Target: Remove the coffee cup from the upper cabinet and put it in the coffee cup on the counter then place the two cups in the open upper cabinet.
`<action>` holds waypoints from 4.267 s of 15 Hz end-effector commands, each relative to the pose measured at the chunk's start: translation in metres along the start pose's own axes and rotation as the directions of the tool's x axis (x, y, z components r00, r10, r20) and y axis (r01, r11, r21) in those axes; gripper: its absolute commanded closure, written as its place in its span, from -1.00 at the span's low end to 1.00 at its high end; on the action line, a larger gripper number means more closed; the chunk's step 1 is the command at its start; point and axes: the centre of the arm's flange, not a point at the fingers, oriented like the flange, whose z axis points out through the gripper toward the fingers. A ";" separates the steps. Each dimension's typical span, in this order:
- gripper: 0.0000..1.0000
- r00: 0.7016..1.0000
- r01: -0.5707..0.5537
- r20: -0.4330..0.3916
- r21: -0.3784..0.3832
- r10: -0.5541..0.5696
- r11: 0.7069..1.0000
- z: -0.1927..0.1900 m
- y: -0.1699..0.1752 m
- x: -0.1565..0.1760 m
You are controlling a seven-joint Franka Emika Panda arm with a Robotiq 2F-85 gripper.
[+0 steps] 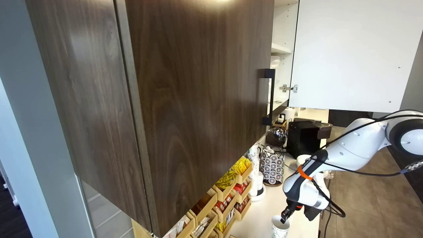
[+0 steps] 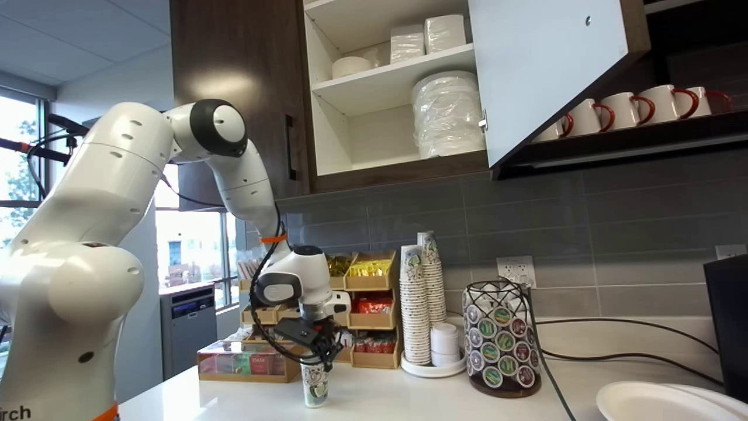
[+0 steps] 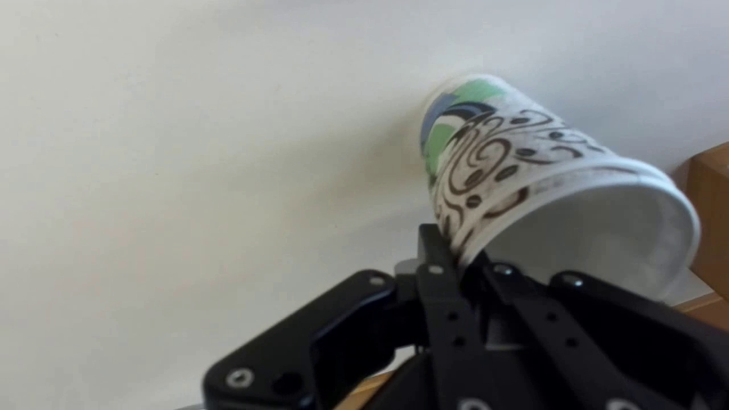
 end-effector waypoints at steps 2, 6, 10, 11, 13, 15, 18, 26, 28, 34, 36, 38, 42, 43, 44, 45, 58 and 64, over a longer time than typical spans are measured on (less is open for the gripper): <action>0.98 0.997 -0.053 -0.055 0.018 0.054 0.998 -0.021 0.006 0.007; 0.98 0.986 -0.084 -0.139 0.045 0.089 0.995 -0.066 0.011 0.019; 0.98 0.964 -0.076 -0.250 0.049 0.086 0.996 -0.137 0.015 0.030; 0.98 0.958 -0.079 -0.273 0.053 0.091 0.995 -0.155 0.015 0.031; 0.98 0.946 -0.083 -0.312 0.037 0.091 0.996 -0.187 0.015 0.030; 0.98 0.942 -0.073 -0.325 0.058 0.088 0.996 -0.211 0.013 0.024; 0.90 0.934 -0.070 -0.348 0.047 0.082 0.996 -0.190 0.017 0.033; 0.98 0.908 -0.027 -0.419 0.018 0.032 0.999 -0.249 0.013 0.058; 0.98 0.909 -0.011 -0.416 -0.035 -0.004 0.999 -0.274 0.016 0.069; 0.98 0.895 0.014 -0.441 -0.114 -0.064 0.993 -0.337 0.017 0.101; 0.98 0.904 0.023 -0.422 -0.110 -0.068 0.994 -0.361 0.009 0.109; 0.98 0.918 0.029 -0.391 -0.103 -0.068 0.994 -0.381 0.003 0.114; 0.90 0.915 0.038 -0.397 -0.101 -0.076 0.994 -0.386 0.004 0.113; 0.90 0.914 0.038 -0.398 -0.101 -0.075 0.994 -0.387 0.004 0.113; 0.90 0.915 0.037 -0.397 -0.102 -0.075 0.994 -0.386 0.004 0.113; 0.90 0.916 0.037 -0.395 -0.102 -0.075 0.994 -0.385 0.005 0.113; 0.98 0.908 0.068 -0.403 -0.122 -0.112 0.990 -0.447 0.012 0.129; 0.98 0.920 0.130 -0.356 -0.117 -0.164 0.984 -0.485 0.010 0.132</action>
